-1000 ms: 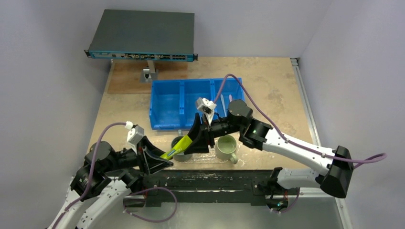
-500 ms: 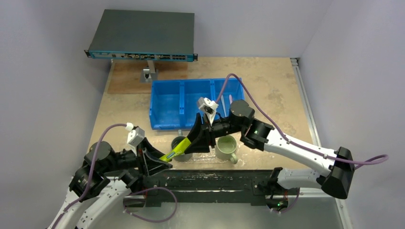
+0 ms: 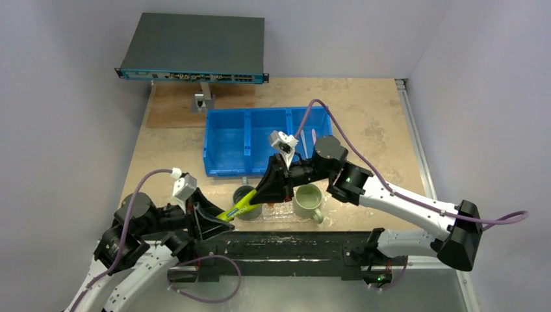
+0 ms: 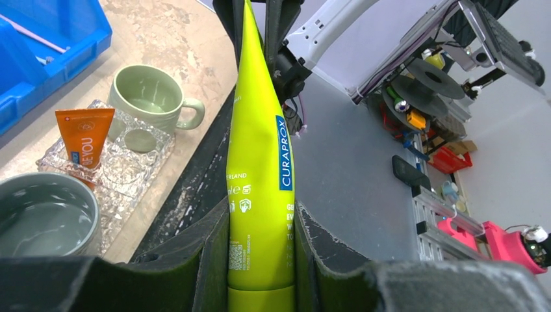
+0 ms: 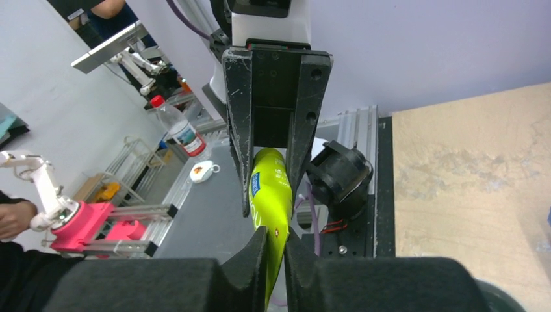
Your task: Prepare toiletry sets of a toothbrush and toothpaste on the tray
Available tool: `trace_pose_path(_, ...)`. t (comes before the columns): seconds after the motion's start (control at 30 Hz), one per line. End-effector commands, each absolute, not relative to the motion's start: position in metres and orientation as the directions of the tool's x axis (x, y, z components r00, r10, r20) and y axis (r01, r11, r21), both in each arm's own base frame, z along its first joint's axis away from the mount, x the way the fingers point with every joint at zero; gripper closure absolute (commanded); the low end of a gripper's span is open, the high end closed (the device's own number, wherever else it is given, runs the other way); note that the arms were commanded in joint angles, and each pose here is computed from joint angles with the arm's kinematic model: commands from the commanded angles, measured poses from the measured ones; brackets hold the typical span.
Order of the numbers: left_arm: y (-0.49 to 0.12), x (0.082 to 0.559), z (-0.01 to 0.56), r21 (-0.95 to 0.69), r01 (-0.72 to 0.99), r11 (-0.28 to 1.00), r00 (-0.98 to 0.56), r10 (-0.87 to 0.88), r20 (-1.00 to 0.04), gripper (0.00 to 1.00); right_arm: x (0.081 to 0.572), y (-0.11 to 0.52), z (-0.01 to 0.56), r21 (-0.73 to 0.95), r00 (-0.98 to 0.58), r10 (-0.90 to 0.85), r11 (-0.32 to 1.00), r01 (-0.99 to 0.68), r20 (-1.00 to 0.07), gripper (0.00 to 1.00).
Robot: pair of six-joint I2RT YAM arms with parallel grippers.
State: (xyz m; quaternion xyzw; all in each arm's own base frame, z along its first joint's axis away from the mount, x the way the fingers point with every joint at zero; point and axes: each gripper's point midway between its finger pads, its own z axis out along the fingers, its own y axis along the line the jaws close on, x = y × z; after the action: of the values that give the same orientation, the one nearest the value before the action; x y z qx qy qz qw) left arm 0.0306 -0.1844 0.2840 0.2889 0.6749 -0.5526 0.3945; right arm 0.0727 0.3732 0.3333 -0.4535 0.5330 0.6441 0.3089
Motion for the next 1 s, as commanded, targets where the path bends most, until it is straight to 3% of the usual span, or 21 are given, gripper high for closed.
trace_pose_path(0.0,-0.185,0.032,0.3,-0.471,0.857,0.208,-0.468,-0.068,-0.881,1.0,0.062,0.373,0.351,0.366,-0.368,-0.055,-0.306,-0.879,-0.928,0.94)
trace_pose_path(0.07,-0.185,0.034,0.3,-0.472,0.854,0.219,-0.468,-0.072,-0.881,1.0,0.059,0.375,0.348,0.366,-0.365,-0.063,-0.312,-0.877,-0.929,1.0)
trace_pose_path(0.17,-0.185,0.039,0.3,-0.477,0.845,0.241,-0.475,-0.072,-0.877,1.0,0.057,0.377,0.346,0.364,-0.362,-0.068,-0.312,-0.878,-0.93,1.0)
trace_pose_path(0.33,-0.184,0.044,0.299,-0.484,0.832,0.272,-0.485,-0.068,-0.872,0.75,0.057,0.375,0.346,0.354,-0.351,-0.064,-0.287,-0.89,-0.934,1.0)
trace_pose_path(0.47,-0.183,0.048,0.296,-0.488,0.821,0.298,-0.492,-0.064,-0.868,0.49,0.059,0.37,0.35,0.346,-0.341,-0.065,-0.251,-0.904,-0.938,1.0)
trace_pose_path(0.6,-0.182,0.05,0.298,-0.488,0.815,0.314,-0.494,-0.065,-0.867,0.34,0.063,0.365,0.349,0.333,-0.321,-0.093,-0.202,-0.921,-0.943,1.0)
trace_pose_path(0.97,-0.166,0.067,0.302,-0.462,0.759,0.459,-0.48,-0.085,-0.873,0.17,0.069,0.335,0.333,0.308,-0.292,-0.212,-0.046,-0.95,-0.933,1.0)
